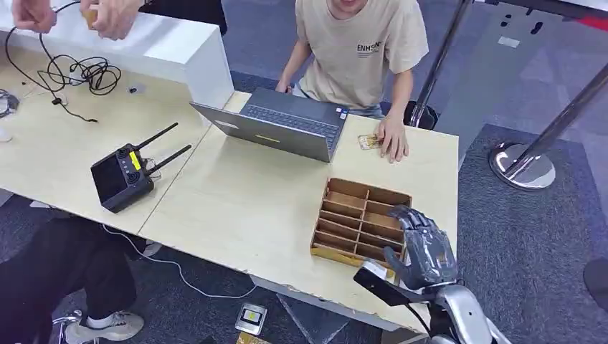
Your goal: Pass the card to the sensor for recognition and then transmit it.
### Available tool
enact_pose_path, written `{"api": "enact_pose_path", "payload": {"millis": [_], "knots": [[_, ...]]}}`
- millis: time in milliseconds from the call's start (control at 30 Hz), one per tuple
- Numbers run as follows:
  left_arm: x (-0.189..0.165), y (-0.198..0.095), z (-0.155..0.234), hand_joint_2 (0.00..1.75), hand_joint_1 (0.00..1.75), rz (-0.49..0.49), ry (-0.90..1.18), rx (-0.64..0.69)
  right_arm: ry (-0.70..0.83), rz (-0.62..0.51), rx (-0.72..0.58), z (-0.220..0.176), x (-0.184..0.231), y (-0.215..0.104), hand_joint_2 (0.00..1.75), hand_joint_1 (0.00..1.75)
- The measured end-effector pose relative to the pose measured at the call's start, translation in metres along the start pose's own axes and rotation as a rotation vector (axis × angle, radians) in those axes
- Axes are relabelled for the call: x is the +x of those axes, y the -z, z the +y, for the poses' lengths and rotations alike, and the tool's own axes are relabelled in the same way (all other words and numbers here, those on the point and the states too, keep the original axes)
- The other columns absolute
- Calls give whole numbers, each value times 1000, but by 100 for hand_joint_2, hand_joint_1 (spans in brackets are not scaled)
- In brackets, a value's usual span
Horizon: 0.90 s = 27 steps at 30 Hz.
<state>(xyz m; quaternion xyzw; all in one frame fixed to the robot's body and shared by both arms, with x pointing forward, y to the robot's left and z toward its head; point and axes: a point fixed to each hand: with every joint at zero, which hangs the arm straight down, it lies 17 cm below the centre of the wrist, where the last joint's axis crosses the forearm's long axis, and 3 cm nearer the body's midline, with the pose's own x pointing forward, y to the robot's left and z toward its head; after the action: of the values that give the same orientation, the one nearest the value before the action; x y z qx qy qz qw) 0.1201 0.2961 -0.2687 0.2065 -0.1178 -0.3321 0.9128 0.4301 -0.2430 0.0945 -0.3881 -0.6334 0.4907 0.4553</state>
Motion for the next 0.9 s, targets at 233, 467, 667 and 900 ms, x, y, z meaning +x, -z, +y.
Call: {"api": "enact_pose_path", "payload": {"millis": [233, 467, 667, 900], "knots": [[0, 0, 0, 0, 0, 1, -1, 1, 0, 7, 4, 5, -3, -1, 175, 54], [0, 0, 0, 0, 0, 2, -1, 1, -1, 18, 16, 13, -8, -2, 175, 61], [1, -1, -2, 0, 0, 0, -2, -1, -4, 28, 30, 21, -12, -3, 175, 66], [2, -1, -2, 0, 0, 0, -2, -1, 2, 39, 39, 27, -16, -4, 175, 80]]}}
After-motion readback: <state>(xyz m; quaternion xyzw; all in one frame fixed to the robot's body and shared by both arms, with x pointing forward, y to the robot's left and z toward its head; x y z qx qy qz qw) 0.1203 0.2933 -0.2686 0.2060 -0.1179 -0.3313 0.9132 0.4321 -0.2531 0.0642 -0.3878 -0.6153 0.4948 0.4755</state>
